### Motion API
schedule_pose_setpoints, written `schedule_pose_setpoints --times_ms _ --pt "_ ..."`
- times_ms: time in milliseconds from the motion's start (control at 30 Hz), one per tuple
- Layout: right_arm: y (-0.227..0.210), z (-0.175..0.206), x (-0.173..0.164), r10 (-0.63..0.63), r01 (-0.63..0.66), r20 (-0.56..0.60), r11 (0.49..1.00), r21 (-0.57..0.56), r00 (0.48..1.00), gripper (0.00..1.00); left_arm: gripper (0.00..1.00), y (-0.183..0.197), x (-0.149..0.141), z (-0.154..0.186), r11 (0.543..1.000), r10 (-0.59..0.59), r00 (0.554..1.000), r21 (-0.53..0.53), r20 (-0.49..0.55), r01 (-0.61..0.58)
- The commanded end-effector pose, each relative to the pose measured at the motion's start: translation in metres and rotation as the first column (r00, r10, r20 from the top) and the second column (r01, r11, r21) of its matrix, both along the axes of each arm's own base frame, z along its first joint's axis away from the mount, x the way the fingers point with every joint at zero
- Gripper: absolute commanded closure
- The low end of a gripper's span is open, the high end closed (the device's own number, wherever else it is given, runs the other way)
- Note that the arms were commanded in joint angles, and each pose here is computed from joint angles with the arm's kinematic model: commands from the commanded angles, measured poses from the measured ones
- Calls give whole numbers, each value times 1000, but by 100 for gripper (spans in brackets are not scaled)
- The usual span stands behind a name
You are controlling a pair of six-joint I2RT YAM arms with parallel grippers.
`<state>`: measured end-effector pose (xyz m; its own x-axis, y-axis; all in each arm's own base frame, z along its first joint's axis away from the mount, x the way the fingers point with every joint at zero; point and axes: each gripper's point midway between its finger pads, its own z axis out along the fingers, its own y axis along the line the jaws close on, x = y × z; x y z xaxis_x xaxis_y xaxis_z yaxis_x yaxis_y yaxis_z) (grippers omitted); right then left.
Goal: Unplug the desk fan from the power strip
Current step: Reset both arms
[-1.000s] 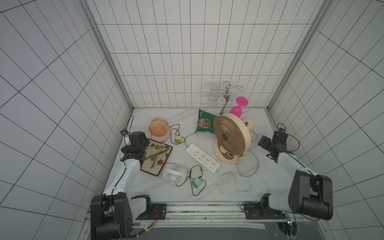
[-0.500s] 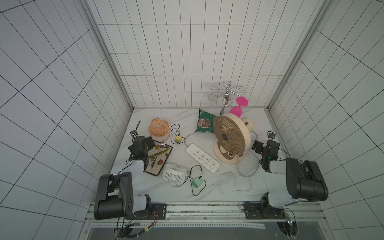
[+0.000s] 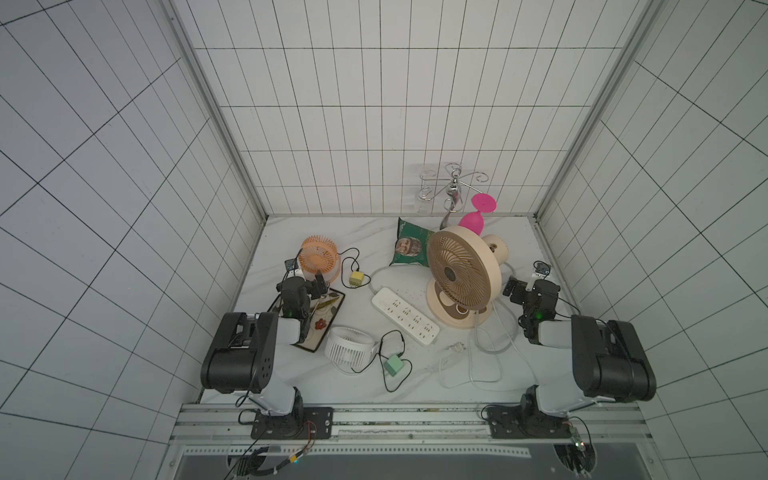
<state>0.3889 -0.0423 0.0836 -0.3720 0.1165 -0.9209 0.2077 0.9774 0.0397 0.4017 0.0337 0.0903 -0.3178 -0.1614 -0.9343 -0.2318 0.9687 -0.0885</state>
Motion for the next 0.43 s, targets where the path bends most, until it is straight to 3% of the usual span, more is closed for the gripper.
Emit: schedule_pose_setpoints --times_ms 0,67,400 --pt "3 11 7 6 -6 34 1000 -18 999 1 1 9 7 27 998 49 993 39 105 -53" --pt "3 12 7 4 -3 36 1000 -24 999 1 2 9 7 24 998 56 997 33 59 -58" --pt "4 12 6 3 -2 35 1000 -28 999 1 1 10 8 24 998 59 997 29 57 -60"
